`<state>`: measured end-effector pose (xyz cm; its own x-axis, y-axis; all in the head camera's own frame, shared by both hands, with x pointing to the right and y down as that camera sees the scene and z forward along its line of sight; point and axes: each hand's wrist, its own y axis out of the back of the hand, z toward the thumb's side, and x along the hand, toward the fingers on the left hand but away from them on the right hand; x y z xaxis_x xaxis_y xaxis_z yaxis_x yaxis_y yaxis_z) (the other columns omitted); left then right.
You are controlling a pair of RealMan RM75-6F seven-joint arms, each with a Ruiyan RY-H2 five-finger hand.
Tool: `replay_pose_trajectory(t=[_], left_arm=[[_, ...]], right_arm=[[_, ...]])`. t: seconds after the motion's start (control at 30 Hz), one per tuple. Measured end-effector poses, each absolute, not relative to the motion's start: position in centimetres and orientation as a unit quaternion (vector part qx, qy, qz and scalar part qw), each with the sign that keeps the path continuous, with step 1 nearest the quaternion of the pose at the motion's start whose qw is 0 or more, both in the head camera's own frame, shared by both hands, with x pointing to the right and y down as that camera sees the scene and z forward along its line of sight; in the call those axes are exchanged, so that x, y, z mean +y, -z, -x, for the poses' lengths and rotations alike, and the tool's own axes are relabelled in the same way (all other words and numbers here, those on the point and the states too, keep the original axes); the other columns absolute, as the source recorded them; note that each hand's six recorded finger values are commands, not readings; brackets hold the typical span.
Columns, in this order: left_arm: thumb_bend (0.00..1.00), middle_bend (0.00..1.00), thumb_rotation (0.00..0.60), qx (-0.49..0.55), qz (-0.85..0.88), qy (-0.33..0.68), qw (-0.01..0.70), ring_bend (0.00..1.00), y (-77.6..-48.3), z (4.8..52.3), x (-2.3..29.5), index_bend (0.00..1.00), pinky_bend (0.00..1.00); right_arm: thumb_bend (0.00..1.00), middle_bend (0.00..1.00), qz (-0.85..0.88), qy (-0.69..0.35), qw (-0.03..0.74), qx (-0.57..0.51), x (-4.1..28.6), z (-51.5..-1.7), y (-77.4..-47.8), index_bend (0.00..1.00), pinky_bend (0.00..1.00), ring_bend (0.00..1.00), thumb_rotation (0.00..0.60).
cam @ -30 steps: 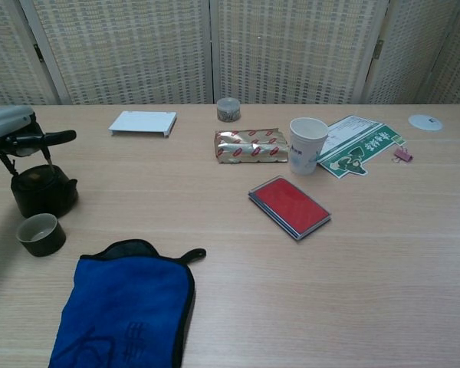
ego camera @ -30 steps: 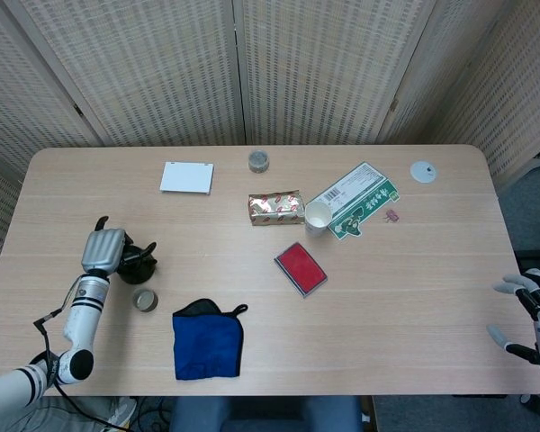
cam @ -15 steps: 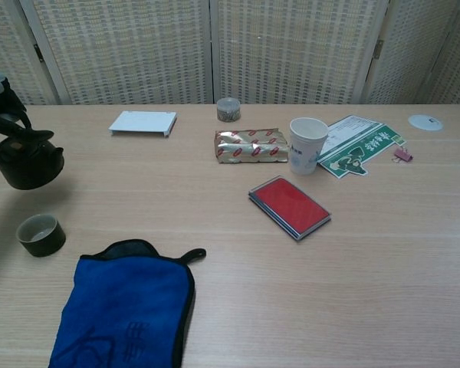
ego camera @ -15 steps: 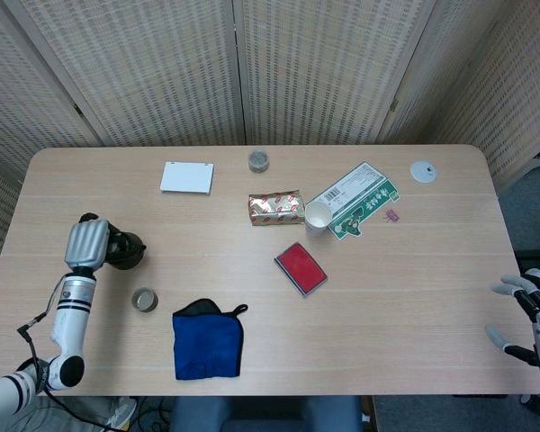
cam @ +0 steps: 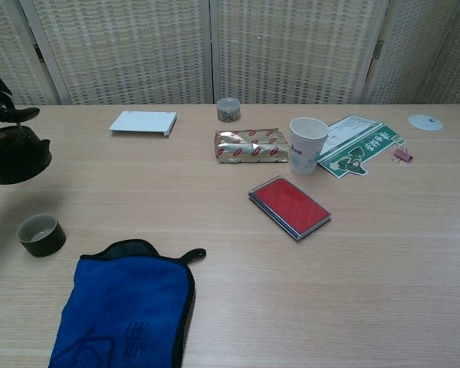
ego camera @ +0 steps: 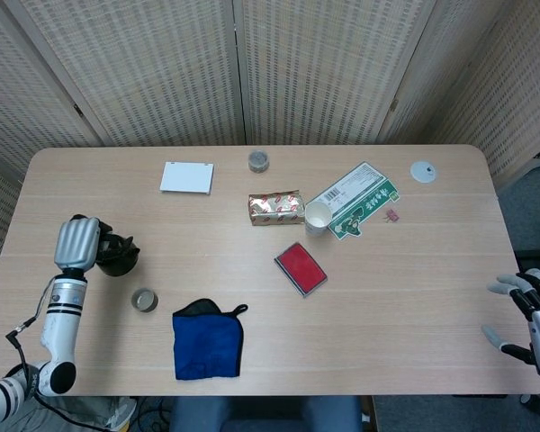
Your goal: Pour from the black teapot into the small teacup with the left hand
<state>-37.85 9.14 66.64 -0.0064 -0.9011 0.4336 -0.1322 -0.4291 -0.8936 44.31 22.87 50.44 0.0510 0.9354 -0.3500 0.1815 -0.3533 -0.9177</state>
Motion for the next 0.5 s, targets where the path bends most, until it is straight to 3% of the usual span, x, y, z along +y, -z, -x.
replay_pose_trajectory(t=[0.37,0.5], left_arm=[[0.34,1.00,0.365,0.408,0.629,0.556,0.358,0.98,-64.7,37.3,10.2,1.00,0.39],[0.35,1.00,0.406,0.401,0.635,0.549,0.366,0.98,-64.2,36.9,10.9,1.00,0.41]], right_arm=[[0.14,0.26,0.639,-0.525,0.355,-0.436,22.5,-44.0,-51.0,0.33,0.22,0.16,0.600],[0.14,0.26,0.641,-0.523,0.356,-0.434,22.4,-43.8,-51.1,0.33,0.22,0.16,0.600]])
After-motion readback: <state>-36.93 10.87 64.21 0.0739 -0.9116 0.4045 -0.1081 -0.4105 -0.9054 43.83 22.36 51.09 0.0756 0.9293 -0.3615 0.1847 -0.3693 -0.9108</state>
